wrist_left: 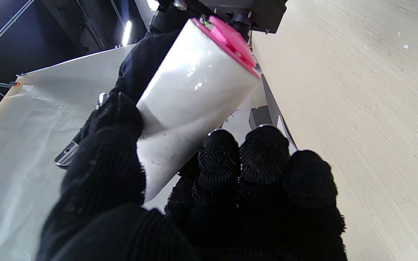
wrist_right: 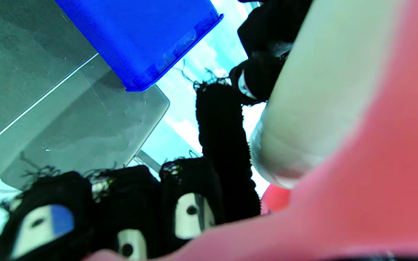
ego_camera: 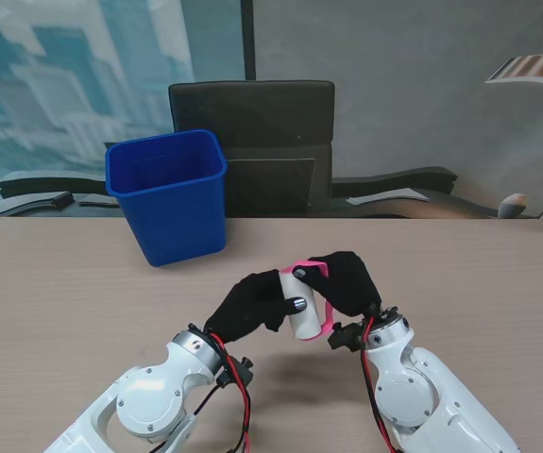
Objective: Replace a lint-roller refill
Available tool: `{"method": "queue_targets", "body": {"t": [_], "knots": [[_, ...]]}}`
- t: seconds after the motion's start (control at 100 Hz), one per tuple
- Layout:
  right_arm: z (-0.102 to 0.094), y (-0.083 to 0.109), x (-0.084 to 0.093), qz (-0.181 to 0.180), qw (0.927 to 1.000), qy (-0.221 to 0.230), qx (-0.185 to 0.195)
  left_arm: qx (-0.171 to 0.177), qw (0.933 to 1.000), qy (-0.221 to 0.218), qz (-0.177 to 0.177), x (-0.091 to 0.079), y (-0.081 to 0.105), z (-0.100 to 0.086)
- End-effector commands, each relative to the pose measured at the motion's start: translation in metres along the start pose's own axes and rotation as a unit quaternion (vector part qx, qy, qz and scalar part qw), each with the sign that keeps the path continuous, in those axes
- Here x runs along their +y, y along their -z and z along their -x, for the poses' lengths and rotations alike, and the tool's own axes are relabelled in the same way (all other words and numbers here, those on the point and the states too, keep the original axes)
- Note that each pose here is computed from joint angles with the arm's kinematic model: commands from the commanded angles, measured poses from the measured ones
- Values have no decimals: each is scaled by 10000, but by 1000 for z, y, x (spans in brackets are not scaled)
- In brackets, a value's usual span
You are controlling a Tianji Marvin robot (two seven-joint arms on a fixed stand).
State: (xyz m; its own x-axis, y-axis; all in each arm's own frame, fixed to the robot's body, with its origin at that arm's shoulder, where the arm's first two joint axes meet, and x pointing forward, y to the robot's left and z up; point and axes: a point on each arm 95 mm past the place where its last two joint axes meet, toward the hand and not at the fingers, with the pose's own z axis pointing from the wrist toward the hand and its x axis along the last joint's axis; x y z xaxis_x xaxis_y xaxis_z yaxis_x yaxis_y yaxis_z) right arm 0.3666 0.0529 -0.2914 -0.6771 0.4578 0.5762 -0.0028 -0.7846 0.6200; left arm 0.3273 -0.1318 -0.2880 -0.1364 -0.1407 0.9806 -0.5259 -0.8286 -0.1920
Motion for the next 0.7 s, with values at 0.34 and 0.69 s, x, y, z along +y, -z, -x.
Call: {"method": "queue_targets", "body": {"t": [0.34, 0.69], "knots": [[-5, -1, -2, -34, 9999, -98, -37, 9, 9999, 38, 117, 6, 4, 3], [-4, -1, -1, -50, 9999, -84, -72, 44, 9999, 21, 119, 7, 5, 3]]}}
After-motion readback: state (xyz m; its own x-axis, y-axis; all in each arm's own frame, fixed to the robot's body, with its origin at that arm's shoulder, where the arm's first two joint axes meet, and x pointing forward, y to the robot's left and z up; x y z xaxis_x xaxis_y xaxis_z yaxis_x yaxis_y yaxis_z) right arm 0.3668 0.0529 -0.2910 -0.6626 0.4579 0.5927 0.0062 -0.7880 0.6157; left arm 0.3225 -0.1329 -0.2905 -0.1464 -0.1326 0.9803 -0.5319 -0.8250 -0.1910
